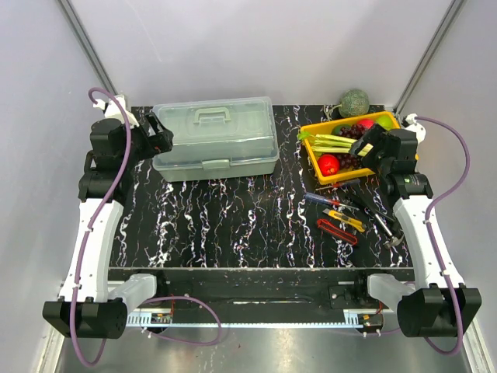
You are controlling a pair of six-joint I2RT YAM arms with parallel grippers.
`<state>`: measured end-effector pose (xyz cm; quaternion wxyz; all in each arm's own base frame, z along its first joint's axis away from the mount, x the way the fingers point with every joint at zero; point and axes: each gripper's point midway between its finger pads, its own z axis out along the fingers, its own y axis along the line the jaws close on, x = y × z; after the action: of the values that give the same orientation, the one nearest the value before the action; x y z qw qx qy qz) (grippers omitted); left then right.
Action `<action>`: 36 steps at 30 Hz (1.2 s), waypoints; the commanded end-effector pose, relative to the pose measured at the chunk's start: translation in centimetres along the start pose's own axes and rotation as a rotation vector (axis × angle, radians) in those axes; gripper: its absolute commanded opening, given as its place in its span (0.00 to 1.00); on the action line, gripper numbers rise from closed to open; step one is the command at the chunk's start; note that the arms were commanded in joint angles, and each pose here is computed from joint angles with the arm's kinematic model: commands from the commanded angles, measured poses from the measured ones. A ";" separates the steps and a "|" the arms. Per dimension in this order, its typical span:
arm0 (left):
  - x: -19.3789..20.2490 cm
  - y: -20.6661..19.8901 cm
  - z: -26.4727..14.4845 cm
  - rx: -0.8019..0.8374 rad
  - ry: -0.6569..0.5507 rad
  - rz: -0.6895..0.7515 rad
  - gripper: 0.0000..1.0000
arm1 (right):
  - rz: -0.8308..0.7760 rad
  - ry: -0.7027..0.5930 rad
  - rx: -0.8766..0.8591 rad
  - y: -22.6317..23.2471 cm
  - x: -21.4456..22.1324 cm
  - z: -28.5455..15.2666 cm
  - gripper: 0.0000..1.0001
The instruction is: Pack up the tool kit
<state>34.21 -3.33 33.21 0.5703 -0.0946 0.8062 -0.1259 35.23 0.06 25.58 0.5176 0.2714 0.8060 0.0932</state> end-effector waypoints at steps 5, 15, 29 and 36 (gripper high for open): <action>-2.8 -0.5 -0.5 0.008 -0.117 -0.008 0.99 | -0.069 0.042 -0.112 2.0 0.2 -0.5 0.99; -3.2 1.6 1.1 -0.103 -0.130 -0.013 0.99 | -0.097 0.084 -0.366 6.6 0.5 -0.7 0.99; -2.4 3.1 8.3 -0.114 0.002 -0.165 0.99 | -0.094 0.201 -0.702 19.0 3.5 2.4 0.99; -2.1 5.3 11.4 -0.081 0.011 -0.290 0.99 | -0.136 0.200 -0.731 24.1 5.0 7.1 0.98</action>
<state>42.87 0.77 27.67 0.5043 -0.2206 0.8254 -0.1253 44.79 20.41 26.36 0.4580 0.0245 0.8115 0.3620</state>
